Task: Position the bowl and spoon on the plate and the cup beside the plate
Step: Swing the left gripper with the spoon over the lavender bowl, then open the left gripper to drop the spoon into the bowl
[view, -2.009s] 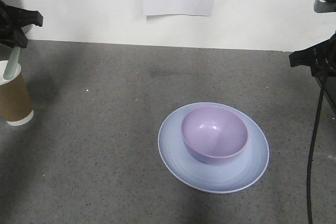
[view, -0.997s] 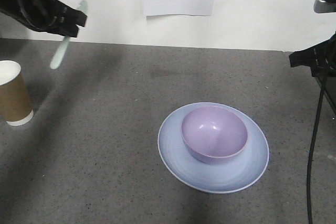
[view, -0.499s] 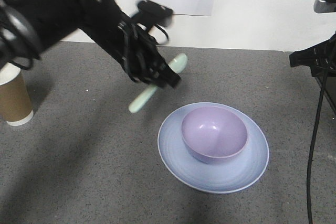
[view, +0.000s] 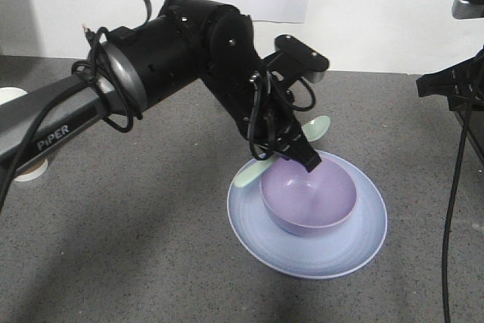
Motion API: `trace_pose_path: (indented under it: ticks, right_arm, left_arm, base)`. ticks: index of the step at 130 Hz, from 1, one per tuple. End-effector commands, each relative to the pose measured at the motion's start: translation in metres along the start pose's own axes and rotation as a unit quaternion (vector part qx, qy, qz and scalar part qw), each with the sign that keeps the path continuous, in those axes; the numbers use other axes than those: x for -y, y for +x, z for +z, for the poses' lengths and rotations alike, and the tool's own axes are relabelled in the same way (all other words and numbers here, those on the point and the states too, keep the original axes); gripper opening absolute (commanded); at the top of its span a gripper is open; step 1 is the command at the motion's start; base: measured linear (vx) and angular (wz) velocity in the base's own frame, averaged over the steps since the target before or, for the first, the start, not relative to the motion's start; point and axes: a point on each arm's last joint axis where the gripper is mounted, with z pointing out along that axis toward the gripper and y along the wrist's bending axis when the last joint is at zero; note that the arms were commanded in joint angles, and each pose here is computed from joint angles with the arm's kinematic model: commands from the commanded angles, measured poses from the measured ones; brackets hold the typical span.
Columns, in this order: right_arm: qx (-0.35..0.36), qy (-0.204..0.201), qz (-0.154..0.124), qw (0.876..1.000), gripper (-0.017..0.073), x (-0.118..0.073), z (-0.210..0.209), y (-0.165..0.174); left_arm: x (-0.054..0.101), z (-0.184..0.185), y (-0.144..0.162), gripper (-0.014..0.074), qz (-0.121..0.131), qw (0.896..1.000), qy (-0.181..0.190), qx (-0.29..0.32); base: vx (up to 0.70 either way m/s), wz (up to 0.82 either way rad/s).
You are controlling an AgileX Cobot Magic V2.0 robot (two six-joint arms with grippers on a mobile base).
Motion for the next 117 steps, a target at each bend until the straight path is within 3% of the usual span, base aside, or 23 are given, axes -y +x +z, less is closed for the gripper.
trace_pose_path:
  ticks: [1, 53, 117]
  right_arm:
    - [0.055, 0.007, 0.002, 0.998, -0.0006, 0.003, -0.021, -0.009]
    - [0.054, 0.007, 0.002, 0.999, -0.0006, 0.003, -0.021, -0.009]
    - [0.054, 0.007, 0.002, 0.999, -0.0006, 0.003, -0.021, -0.009]
  left_arm:
    - [0.011, -0.027, -0.011, -0.0001, 0.007, 0.999, 0.001, 0.045]
    - [0.015, -0.019, -0.006, 0.0027, -0.003, 1.000, 0.012, 0.009]
    - [0.023, -0.018, -0.008, 0.0242, -0.004, 1.000, 0.017, 0.010]
  base:
    - [0.00, 0.00]
    - [0.00, 0.00]
    - [0.00, 0.00]
